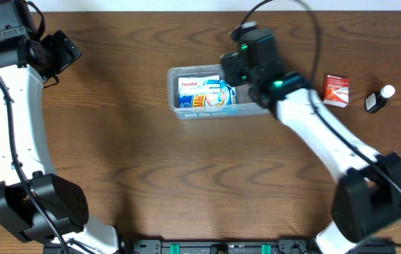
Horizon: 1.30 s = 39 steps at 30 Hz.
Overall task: Pack container
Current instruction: 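Lift the Zam-Buk tin and carry it over the container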
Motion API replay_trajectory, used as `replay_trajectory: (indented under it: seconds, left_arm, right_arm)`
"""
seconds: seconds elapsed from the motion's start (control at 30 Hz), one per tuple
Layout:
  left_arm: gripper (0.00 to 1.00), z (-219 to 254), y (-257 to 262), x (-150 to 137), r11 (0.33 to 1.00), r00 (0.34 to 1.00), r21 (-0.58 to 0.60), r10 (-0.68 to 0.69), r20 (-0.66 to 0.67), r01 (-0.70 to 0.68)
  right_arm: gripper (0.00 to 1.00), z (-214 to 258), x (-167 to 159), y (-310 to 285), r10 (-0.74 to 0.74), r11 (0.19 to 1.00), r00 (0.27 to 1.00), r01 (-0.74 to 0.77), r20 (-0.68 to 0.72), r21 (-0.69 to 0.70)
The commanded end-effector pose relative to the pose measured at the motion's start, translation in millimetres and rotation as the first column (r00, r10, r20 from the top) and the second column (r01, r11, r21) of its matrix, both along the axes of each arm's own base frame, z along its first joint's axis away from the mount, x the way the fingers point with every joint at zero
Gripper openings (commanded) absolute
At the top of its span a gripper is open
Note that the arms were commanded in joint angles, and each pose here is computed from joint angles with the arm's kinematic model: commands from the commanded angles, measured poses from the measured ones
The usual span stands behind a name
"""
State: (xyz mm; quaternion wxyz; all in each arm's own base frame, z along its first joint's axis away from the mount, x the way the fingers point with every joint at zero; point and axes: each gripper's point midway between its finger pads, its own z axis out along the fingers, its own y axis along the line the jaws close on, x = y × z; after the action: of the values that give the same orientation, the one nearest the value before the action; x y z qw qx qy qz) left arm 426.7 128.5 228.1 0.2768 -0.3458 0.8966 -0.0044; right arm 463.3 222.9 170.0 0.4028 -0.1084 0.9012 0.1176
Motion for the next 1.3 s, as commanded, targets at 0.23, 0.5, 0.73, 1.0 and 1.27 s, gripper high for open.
replay_trajectory:
  seconds: [0.23, 0.5, 0.73, 1.0, 1.27]
  left_arm:
    - [0.98, -0.9, 2.8, -1.3, 1.0, 1.0, 0.012, 0.003, -0.009, -0.003]
    - [0.98, -0.9, 2.8, -1.3, 1.0, 1.0, 0.012, 0.003, -0.009, -0.003]
    - [0.98, -0.9, 2.9, -1.3, 1.0, 1.0, 0.012, 0.003, -0.009, -0.003]
    - [0.98, -0.9, 2.8, -1.3, 1.0, 1.0, 0.012, 0.003, -0.009, -0.003]
    - [0.98, -0.9, 2.9, -1.3, 1.0, 1.0, 0.012, 0.003, -0.009, -0.003]
  right_arm:
    - [0.51, -15.2, -13.0, 31.8, -0.059, 0.998, 0.998, 0.06, -0.031, 0.017]
    - [0.5, -33.7, -29.0, 22.3, -0.083, 0.996, 0.988, 0.081, -0.129, -0.023]
    - [0.44, -47.4, -44.1, 15.8, -0.095, 0.995, 0.973, 0.086, -0.212, -0.05]
    - [0.4, -51.9, -46.2, 7.3, -0.117, 0.993, 0.963, 0.107, -0.244, -0.055]
    - [0.4, -56.6, -49.8, -3.4, -0.129, 0.992, 0.946, 0.119, -0.296, -0.052]
